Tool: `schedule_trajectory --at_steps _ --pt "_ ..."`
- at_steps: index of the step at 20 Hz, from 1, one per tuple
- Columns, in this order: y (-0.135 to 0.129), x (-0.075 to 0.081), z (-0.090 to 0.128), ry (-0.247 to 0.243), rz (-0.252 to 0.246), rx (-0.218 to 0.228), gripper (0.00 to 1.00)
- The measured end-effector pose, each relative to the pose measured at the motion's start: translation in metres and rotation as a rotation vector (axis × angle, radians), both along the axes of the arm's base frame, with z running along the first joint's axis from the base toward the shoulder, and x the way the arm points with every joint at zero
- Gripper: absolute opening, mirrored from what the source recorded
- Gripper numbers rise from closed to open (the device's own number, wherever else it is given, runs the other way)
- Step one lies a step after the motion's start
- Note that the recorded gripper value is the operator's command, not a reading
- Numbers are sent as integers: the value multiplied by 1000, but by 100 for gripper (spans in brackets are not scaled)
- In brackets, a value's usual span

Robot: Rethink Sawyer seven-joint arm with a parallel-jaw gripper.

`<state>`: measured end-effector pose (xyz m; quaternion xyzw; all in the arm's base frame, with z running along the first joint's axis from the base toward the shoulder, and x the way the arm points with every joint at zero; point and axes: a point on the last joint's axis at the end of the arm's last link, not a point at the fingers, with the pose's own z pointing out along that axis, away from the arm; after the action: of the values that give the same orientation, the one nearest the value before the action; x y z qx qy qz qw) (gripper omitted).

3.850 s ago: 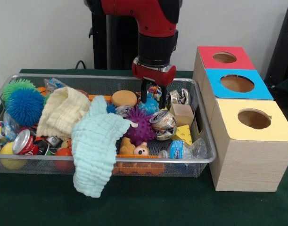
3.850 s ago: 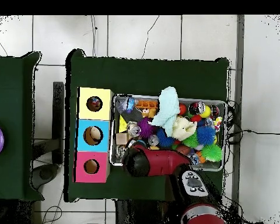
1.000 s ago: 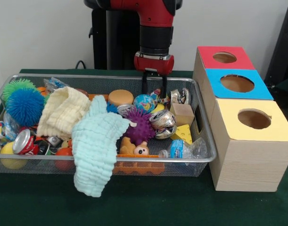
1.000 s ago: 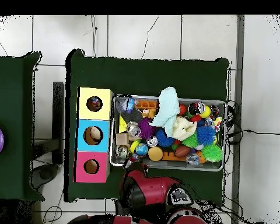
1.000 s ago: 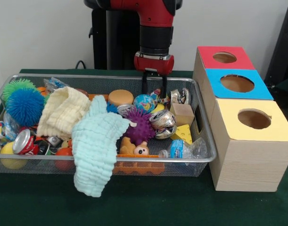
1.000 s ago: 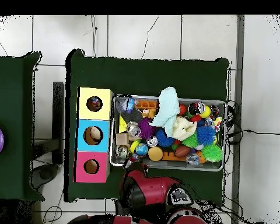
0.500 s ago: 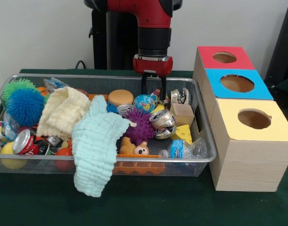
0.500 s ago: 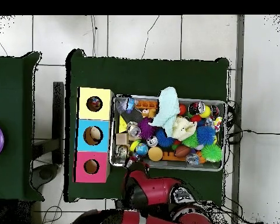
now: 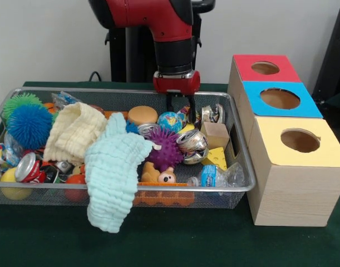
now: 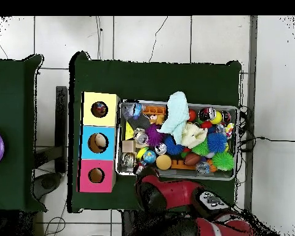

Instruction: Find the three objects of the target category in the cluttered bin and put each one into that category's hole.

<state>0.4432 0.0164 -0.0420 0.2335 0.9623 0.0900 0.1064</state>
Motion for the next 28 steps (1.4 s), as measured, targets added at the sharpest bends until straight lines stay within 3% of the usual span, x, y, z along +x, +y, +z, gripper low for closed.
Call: schedule_trajectory --at_steps 6,8,16,20,21,28 --pt "-2 3 0 39 15 41 100" --pt "-4 7 0 83 2 69 100" --pt "-8 21 -3 191 -5 114 100" --pt "-3 26 -7 202 4 119 100" --pt "3 29 -9 199 17 116 0" --pt "16 31 -10 198 47 108 0"
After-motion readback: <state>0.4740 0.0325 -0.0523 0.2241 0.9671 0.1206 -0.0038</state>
